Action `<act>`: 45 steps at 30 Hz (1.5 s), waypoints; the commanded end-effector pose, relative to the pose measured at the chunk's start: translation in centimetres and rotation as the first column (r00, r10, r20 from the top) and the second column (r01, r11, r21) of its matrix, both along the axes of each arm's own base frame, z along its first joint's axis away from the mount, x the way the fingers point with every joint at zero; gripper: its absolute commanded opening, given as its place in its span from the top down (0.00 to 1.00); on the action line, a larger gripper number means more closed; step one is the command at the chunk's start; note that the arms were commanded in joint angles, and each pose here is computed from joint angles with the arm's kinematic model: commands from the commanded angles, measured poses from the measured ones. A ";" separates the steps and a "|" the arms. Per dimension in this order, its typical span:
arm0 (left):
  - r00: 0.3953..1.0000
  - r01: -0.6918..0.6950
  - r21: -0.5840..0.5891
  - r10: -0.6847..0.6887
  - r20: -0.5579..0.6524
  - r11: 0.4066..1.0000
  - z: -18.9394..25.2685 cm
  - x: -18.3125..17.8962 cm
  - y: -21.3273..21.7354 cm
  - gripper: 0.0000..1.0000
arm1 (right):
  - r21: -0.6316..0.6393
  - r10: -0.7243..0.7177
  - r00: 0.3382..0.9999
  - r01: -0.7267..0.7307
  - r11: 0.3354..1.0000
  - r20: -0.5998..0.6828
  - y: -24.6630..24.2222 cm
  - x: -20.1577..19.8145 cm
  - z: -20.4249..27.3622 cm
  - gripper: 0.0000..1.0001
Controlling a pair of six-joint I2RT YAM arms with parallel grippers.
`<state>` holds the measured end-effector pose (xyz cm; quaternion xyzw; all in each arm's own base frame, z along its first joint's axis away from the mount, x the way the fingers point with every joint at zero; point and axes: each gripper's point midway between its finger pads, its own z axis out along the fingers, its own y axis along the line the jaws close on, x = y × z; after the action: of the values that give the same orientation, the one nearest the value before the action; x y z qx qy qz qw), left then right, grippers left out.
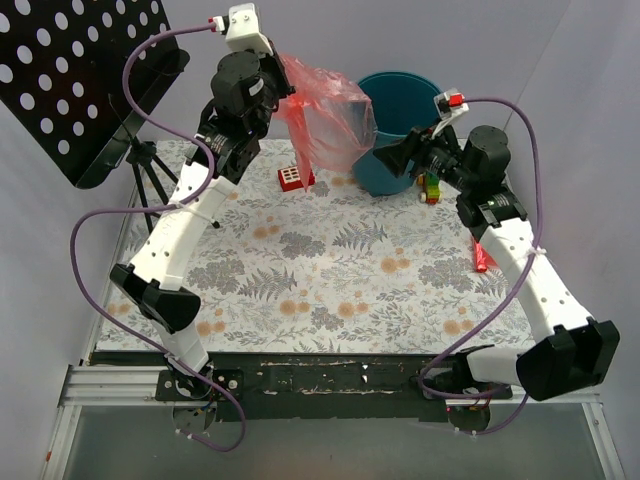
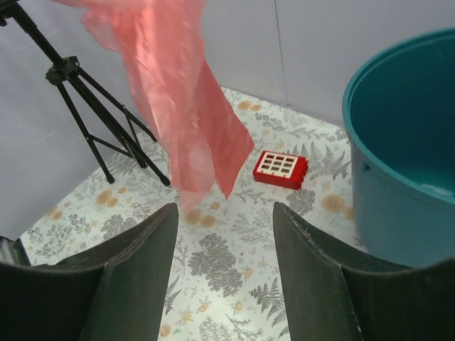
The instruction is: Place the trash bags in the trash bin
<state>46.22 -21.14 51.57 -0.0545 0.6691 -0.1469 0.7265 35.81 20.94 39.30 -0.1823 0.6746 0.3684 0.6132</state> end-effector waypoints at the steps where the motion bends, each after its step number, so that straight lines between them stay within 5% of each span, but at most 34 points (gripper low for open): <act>1: 0.997 -0.026 -0.087 0.032 0.064 0.996 3.8 -1.3 1.3 1.00 | 0.087 0.002 0.998 0.004 0.996 -0.064 0.9 1.8 0.7 0.36; 22: 0.983 -0.101 -0.124 0.118 0.138 0.987 5.9 -0.1 2.1 1.00 | 0.143 0.261 0.965 -0.263 0.954 0.028 6.5 0.0 2.7 0.36; 38: 0.964 -0.159 -0.159 0.189 0.189 0.974 7.6 -0.2 2.7 1.00 | 0.153 0.256 0.965 -0.261 0.953 0.054 9.2 -0.4 3.5 0.35; 45: 0.956 -0.164 -0.162 0.197 0.215 0.973 8.6 -0.9 2.8 1.00 | 0.182 0.012 0.997 0.002 0.983 -0.080 9.2 3.9 2.4 0.36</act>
<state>46.24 -19.18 58.18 -0.1386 0.5830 -0.1350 0.7891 36.68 31.29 39.81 -0.1891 0.6518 0.4777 0.5578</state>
